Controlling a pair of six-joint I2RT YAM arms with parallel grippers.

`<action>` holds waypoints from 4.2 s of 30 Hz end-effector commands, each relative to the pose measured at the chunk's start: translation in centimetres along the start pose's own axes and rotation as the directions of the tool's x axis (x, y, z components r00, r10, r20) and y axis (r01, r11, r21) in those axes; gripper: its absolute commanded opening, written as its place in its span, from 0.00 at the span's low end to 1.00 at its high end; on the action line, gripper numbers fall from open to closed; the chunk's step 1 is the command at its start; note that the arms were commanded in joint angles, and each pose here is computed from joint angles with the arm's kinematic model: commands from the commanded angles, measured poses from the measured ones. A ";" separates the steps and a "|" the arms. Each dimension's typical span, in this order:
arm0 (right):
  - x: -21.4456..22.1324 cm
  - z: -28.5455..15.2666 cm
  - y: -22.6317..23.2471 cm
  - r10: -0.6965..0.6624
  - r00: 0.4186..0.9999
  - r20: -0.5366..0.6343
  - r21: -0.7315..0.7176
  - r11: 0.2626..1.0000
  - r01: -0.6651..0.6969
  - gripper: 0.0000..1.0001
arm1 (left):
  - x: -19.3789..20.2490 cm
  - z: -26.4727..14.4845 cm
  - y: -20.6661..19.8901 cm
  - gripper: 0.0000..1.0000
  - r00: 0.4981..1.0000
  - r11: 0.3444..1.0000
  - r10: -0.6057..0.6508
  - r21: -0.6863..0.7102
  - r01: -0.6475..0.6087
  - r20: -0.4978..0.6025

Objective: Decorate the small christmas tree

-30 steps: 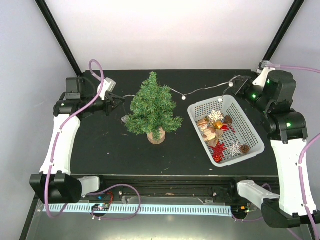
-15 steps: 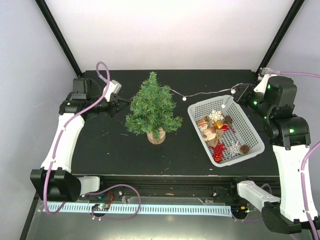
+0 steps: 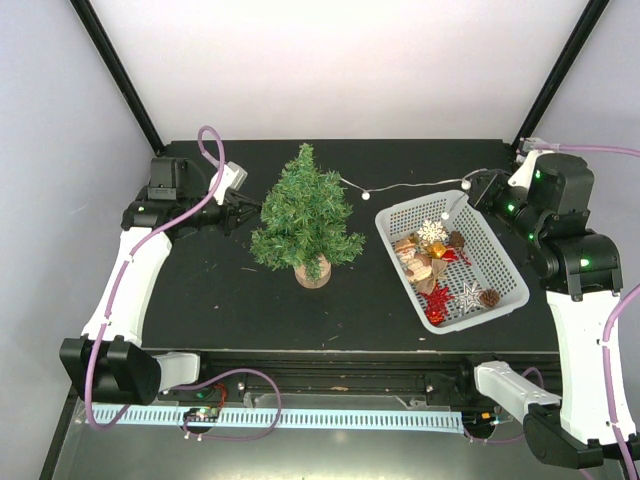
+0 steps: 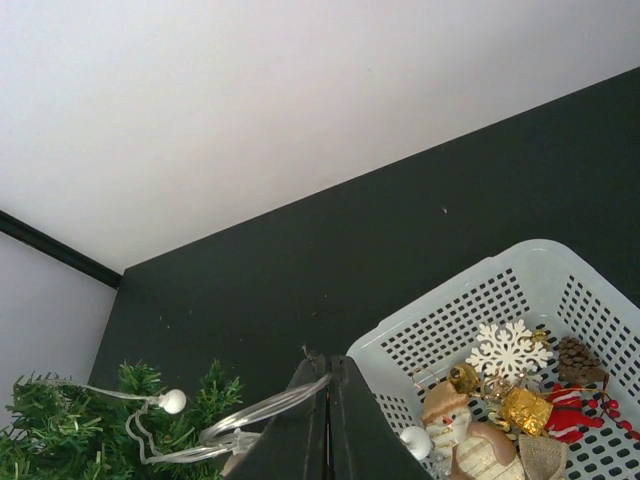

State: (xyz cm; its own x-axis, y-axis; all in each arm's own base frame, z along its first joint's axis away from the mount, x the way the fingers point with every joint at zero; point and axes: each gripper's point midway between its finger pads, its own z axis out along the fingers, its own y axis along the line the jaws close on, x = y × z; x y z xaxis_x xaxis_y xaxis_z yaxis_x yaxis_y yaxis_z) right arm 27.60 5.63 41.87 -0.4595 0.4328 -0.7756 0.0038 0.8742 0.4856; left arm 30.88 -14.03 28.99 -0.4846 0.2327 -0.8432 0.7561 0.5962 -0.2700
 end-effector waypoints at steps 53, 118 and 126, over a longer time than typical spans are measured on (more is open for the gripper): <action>21.3 -3.5 21.1 -0.603 0.669 -0.435 -0.438 0.791 0.428 0.01 | -5.4 -5.8 -20.4 0.56 0.910 0.849 0.398 0.330 -0.412 0.113; 19.6 -2.8 21.8 -0.504 0.778 -0.375 -0.384 0.848 0.365 0.31 | -3.9 -3.7 -20.7 0.02 0.889 0.806 0.449 0.391 -0.445 0.087; 20.3 -3.3 20.9 -0.512 0.765 -0.391 -0.407 0.842 0.355 0.38 | -4.7 -3.7 -20.7 0.02 0.896 0.815 0.433 0.383 -0.435 0.095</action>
State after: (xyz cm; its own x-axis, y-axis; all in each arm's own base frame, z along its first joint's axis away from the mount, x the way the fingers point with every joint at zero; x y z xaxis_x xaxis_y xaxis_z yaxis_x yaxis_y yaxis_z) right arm 15.73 32.46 37.45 -0.7052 -0.2177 -0.6748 -0.5154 0.8110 0.2769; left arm 16.11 -24.55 38.91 -0.0827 0.4224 -0.9026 0.9949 0.0869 -0.0505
